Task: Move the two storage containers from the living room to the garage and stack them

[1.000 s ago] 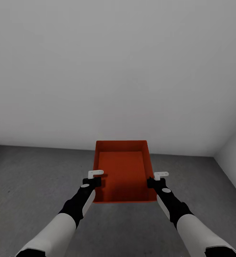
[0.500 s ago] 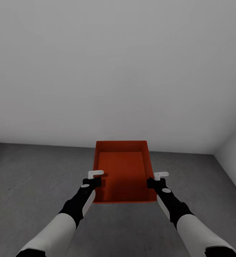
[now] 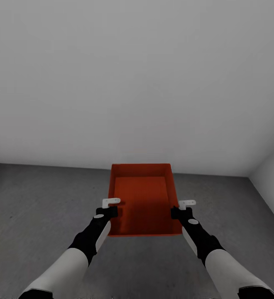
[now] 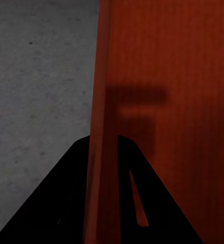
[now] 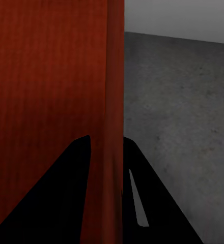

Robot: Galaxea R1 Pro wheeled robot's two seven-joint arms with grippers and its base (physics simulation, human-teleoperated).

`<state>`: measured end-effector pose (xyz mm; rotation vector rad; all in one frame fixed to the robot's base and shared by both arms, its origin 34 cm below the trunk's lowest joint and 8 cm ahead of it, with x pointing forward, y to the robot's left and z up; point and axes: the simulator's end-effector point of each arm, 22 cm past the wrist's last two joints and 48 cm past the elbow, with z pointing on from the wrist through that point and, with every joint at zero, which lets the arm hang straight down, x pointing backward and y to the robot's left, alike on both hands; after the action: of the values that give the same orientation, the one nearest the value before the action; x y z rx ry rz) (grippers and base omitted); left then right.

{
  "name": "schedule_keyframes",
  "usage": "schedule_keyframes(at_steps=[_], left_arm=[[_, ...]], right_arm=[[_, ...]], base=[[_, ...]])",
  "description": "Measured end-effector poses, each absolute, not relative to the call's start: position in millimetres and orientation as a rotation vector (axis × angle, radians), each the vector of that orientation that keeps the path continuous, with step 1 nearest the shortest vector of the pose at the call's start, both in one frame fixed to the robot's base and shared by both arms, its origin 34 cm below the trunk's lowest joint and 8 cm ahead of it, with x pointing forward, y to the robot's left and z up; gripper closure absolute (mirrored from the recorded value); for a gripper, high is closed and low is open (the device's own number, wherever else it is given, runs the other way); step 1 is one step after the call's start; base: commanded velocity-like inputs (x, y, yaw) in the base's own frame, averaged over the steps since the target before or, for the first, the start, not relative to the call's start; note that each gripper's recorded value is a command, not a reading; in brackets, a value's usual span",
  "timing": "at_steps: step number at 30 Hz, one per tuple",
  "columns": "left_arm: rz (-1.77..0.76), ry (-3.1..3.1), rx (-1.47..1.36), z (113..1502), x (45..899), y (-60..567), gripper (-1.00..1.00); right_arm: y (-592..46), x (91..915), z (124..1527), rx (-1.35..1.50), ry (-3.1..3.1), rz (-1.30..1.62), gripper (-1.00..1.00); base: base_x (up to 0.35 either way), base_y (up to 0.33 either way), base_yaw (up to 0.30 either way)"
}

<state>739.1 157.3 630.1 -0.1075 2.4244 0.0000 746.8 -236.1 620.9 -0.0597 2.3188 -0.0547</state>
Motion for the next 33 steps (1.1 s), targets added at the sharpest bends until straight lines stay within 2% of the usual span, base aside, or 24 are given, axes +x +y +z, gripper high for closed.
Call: schedule_keyframes(at_steps=[33], left_arm=[[0.003,2.477,-0.108,599,726,157,1.0]], right_arm=[[-236,733,589,-0.062,2.372,-0.054,1.0]], base=[[0.0,0.0,0.0]])
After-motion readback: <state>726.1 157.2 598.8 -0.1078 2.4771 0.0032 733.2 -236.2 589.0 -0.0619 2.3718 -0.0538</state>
